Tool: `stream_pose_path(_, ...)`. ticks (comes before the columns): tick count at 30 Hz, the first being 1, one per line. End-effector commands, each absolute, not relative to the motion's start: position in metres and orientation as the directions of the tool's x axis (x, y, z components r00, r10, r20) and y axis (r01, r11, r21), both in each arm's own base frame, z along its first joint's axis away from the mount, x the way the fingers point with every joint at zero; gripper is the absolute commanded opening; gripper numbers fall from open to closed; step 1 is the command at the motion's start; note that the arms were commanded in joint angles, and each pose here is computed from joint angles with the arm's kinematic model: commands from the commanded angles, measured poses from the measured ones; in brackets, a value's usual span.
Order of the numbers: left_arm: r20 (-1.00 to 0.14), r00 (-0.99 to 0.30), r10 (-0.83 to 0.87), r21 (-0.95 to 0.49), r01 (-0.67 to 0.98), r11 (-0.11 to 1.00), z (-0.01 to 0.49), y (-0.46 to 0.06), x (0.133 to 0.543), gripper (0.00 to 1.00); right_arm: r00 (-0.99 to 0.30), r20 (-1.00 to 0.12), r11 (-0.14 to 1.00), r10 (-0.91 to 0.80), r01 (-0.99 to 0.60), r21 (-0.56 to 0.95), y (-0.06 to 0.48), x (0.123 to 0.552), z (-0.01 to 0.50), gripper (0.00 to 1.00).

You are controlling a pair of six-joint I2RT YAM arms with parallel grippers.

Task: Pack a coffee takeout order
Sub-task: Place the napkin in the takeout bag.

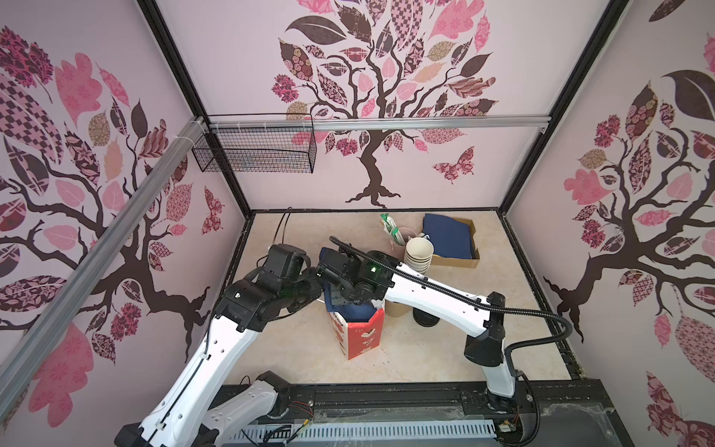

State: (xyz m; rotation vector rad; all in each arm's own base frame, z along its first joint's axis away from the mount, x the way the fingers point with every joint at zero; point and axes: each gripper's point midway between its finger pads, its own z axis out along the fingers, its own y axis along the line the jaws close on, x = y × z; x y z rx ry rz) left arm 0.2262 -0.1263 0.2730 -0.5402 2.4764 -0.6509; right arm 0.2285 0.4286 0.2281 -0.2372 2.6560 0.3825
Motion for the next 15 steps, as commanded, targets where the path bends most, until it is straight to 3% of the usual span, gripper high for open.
stream_pose_path(1, -0.405, -0.777, -0.483, -0.547, -0.217, 0.808, 0.274, -0.126, 0.229, 0.00, -0.897, -0.414, 0.946, -0.155, -0.255, 0.200, 0.437, 0.225, 0.203, 0.00)
stream_pose_path(15, -0.416, -0.769, -0.486, -0.554, -0.210, 0.806, 0.274, -0.123, 0.226, 0.00, -0.932, -0.336, 0.955, -0.135, -0.212, 0.206, 0.429, 0.222, 0.166, 0.00)
